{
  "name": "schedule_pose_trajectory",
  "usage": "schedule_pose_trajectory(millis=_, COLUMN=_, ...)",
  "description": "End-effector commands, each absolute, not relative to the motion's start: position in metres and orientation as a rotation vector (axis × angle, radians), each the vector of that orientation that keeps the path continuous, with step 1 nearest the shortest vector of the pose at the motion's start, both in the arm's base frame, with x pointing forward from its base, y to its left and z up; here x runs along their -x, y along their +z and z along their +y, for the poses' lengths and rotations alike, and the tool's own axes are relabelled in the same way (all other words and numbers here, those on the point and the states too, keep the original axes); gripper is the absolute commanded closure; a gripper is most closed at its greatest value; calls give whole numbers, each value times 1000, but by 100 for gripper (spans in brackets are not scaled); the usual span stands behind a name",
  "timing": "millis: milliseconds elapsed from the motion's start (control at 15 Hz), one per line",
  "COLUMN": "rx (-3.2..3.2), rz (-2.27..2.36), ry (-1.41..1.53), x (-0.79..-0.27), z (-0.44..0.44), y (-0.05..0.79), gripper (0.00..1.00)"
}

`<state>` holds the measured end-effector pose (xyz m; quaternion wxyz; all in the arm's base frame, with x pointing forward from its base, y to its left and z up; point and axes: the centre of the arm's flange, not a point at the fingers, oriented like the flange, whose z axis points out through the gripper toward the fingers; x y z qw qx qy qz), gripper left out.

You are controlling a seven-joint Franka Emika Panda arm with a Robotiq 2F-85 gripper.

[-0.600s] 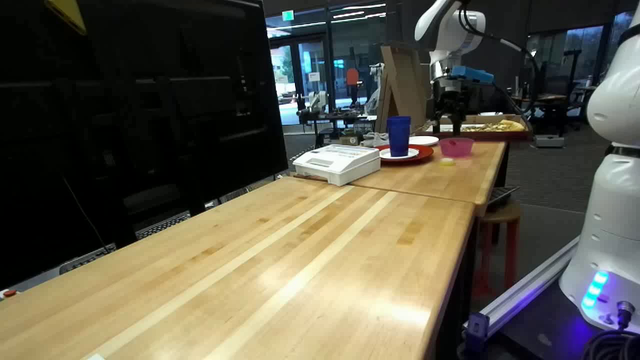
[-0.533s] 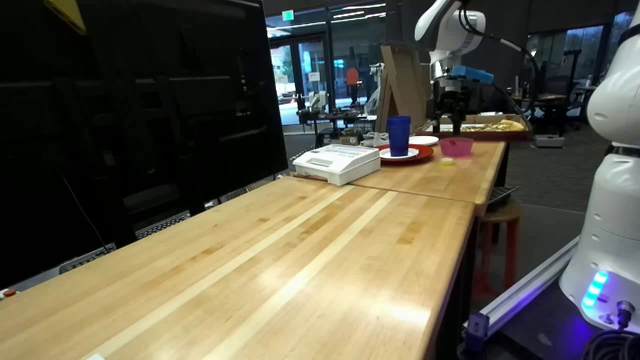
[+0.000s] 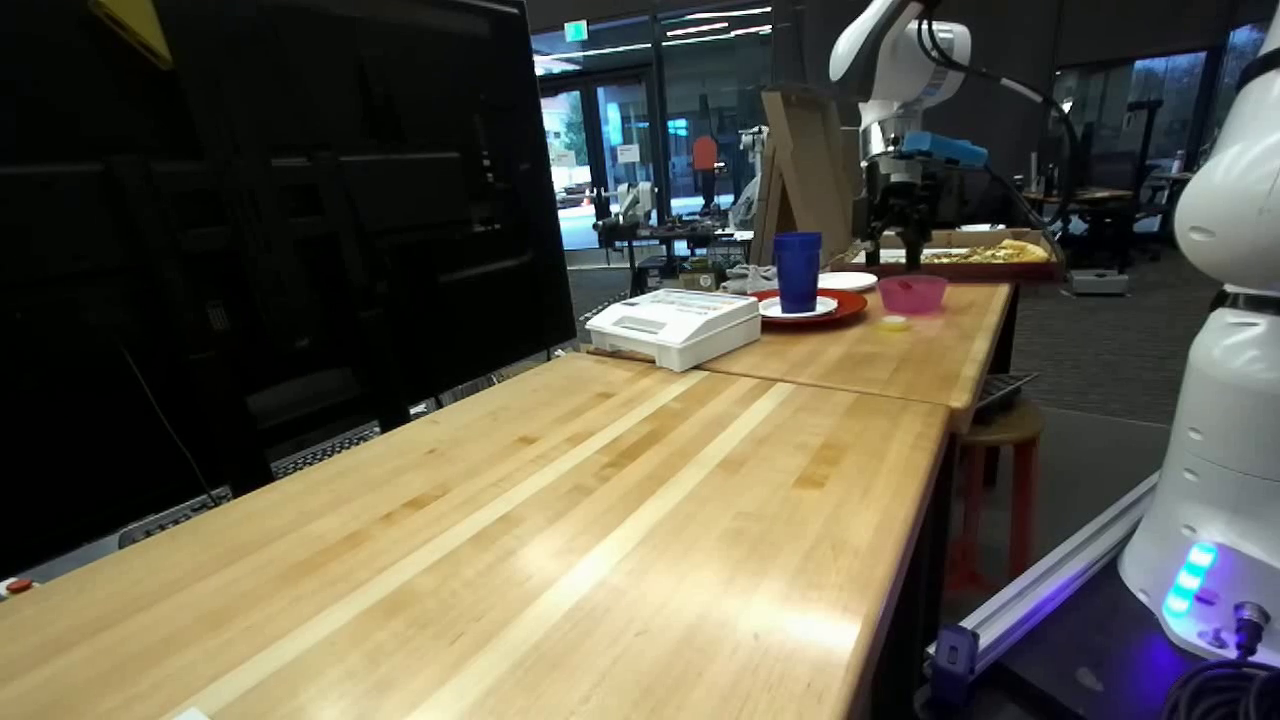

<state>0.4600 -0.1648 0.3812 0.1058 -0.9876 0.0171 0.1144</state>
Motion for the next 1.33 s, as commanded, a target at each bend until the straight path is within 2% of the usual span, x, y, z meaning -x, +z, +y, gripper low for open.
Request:
schedule_pose_trajectory(millis=0, rx=2910, rz=51, ry=337, x=-460, z=-165, y=381, gripper=0)
schedule_pose_trajectory(millis=467, rx=2991, rz=269, ry=162, x=-470, z=-159, y=369, gripper=0)
schedule_pose_trajectory(millis=1267, rx=3004, rz=498, ry=81, x=-460, z=-150, y=329, gripper=0)
